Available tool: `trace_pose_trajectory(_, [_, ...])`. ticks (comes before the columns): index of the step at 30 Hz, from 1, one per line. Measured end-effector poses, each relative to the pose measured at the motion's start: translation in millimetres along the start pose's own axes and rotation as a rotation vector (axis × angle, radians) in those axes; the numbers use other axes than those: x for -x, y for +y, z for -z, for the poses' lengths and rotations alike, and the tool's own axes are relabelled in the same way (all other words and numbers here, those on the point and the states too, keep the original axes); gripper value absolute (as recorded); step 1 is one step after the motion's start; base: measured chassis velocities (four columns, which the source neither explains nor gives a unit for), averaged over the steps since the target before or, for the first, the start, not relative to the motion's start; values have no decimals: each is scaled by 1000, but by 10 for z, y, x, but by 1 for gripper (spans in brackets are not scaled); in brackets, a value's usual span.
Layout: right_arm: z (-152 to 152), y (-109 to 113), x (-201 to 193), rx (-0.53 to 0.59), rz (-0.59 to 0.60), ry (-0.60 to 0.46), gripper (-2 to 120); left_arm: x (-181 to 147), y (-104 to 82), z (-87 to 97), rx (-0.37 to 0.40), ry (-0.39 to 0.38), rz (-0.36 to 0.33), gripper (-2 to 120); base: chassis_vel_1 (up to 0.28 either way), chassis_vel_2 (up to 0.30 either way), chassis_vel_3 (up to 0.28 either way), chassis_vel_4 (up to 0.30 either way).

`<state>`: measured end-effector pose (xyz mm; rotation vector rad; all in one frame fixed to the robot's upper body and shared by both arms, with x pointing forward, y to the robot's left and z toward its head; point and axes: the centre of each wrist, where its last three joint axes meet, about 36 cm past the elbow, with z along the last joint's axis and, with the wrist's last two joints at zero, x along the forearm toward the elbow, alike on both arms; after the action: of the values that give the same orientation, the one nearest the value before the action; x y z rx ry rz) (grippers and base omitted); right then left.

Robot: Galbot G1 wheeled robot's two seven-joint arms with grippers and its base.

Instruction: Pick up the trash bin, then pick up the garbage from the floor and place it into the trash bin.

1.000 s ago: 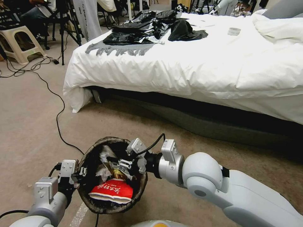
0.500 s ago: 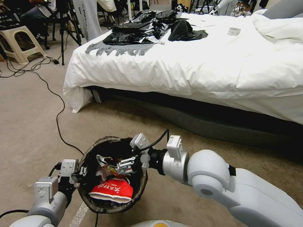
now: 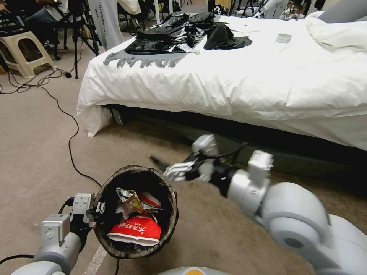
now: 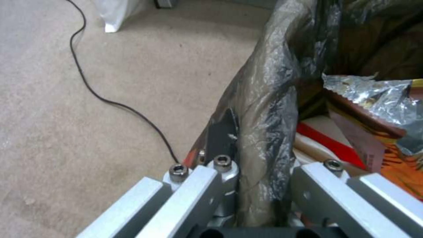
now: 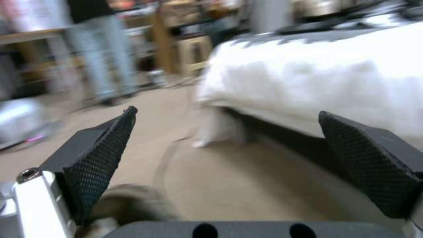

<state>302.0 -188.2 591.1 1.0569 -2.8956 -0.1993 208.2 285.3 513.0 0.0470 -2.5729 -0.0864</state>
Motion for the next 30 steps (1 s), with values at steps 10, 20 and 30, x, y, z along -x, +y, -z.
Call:
trace_pose_trajectory(10, [-471,-244,-597,-110,-405,-119,100,10,-8,14,-18,-18,-2,0,0,0,0,0])
trace_pose_trajectory(20, [-940,-75,-809,-186,-594,-142,100,10,-8,13,-47,-27,11,0,0,0,0,0])
trace_pose_trajectory(30, [-972,-16,-727,-156,-665,-149,100,33,-4,58,-71,-60,25,0,6,6,10,6])
